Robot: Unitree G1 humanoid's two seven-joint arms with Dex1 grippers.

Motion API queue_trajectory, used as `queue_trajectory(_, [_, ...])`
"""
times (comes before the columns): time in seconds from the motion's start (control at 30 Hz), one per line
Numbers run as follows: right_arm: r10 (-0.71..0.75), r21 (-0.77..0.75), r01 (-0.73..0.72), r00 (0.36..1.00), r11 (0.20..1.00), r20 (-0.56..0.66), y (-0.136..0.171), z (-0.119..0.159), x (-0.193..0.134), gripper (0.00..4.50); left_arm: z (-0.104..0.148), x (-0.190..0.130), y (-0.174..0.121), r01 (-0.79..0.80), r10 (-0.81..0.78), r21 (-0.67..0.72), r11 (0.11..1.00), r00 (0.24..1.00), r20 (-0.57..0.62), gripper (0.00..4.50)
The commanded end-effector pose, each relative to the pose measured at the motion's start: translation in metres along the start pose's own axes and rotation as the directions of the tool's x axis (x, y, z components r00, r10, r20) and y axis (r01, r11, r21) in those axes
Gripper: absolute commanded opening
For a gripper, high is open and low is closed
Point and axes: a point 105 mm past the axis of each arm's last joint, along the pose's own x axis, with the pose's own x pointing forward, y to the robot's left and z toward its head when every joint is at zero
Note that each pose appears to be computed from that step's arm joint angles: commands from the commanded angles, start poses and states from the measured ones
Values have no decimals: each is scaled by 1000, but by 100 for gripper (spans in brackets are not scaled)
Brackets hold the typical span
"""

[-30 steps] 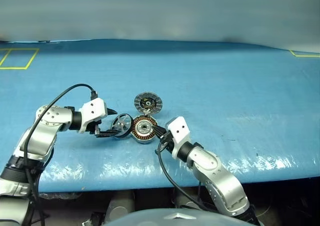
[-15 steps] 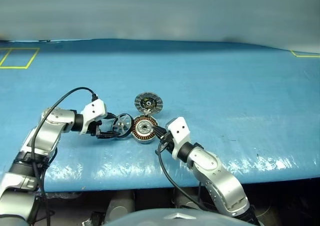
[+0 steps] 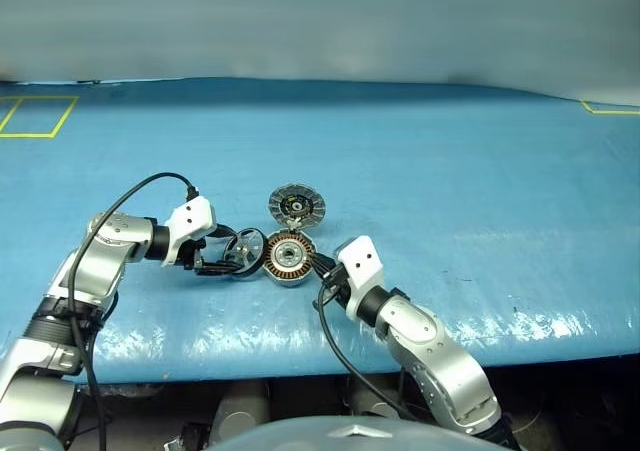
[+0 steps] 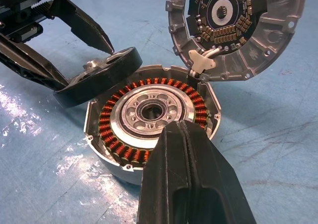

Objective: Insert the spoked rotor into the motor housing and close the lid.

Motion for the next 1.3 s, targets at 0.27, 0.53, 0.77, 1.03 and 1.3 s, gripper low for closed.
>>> queue_trajectory(0.27, [14, -11, -13, 999, 1000, 47, 2, 12, -1, 0, 5, -7, -4, 10, -10, 32, 999, 1000, -6, 123])
queue_trajectory(0.53, [16, -12, -15, 999, 1000, 48, 2, 13, -1, 0, 5, -4, -5, 10, -9, 38, 999, 1000, -7, 100])
queue_trajectory(0.77, [16, -13, -15, 999, 1000, 51, 2, 13, -3, 0, 2, -10, -5, 13, -12, 23, 1000, 1000, -24, 100])
queue_trajectory(1.03, [47, -28, -44, 995, 999, 85, 1, 18, -12, 0, 7, -40, 0, -69, 69, 14, 997, 998, -5, 99])
queue_trajectory(1.3, [78, -91, -65, 985, 994, 152, -6, 17, -24, 0, 40, -47, -14, -72, 66, 44, 996, 990, 124, 99])
